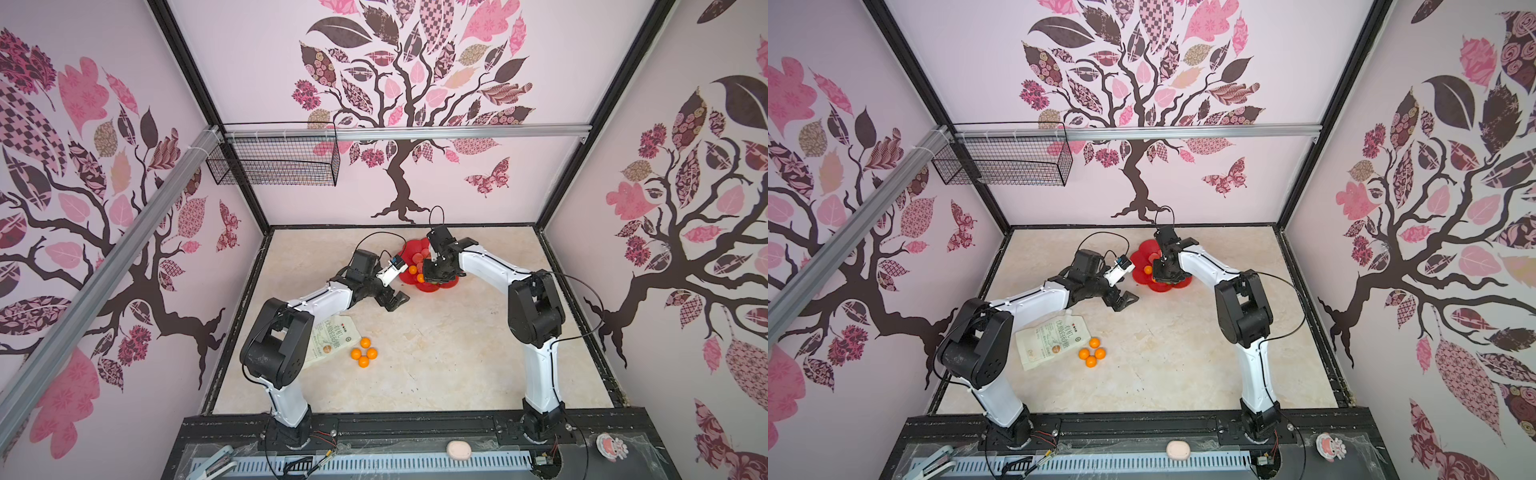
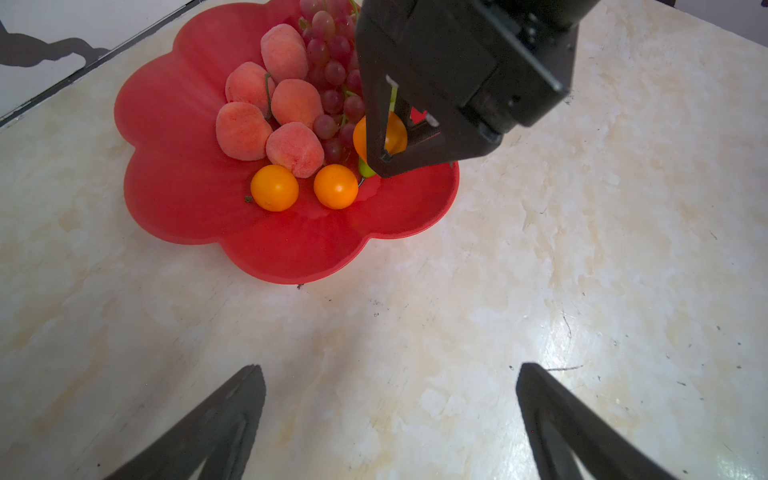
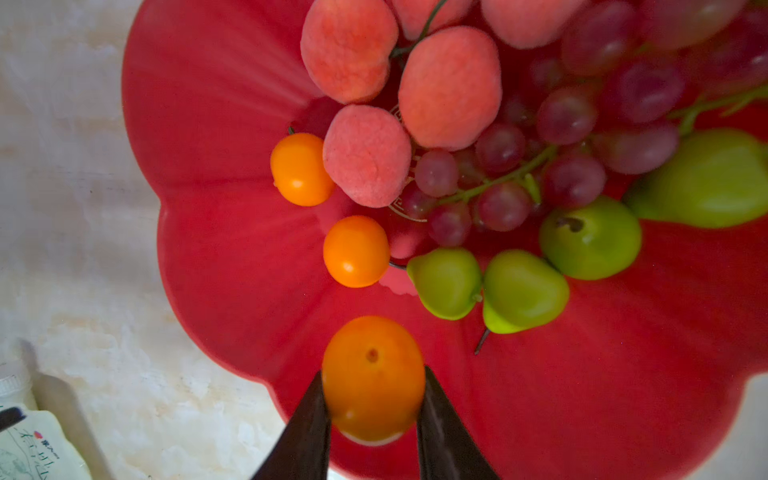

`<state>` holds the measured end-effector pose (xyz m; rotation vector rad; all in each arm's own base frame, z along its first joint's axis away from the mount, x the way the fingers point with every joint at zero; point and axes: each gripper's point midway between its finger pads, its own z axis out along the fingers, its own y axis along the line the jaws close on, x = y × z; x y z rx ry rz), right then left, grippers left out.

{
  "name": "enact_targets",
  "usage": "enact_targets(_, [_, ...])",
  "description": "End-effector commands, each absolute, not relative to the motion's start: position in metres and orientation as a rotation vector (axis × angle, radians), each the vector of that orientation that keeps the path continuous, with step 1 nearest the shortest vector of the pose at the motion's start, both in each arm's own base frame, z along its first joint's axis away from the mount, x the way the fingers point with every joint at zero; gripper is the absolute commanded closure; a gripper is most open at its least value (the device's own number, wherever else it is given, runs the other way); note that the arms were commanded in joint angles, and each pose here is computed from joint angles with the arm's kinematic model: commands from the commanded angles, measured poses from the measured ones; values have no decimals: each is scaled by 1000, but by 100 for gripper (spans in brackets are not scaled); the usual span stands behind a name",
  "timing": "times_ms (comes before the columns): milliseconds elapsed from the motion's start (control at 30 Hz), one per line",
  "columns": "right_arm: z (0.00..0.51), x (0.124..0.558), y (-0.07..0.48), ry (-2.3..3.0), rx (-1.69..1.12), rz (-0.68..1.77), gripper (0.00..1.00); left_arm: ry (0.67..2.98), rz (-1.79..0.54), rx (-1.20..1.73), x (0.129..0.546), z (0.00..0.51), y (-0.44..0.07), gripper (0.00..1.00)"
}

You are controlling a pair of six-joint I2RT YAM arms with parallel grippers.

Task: Place and organize the fake fruits in the fruit bowl
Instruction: 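Drop the orange ball into the bowl with the right gripper while the left gripper hovers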

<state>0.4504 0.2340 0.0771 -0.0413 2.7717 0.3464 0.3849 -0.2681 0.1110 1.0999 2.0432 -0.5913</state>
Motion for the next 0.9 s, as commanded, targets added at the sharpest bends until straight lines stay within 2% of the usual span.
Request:
enact_targets(0, [64,454,232,2807,-49,312,65,2042,-580,1086,393,117,-271,1])
enact_targets(433, [47,456,232,2841,-57,286,64,2054,-577,1093,393,116,-270,1])
enact_targets(633, [49,459,232,2835,-56,283,57,2059,-575,1109,392,115,-270,1])
enact_targets(867, [63,460,231,2809,-59,278,55,2036,-595,1176,382,118,-271,2])
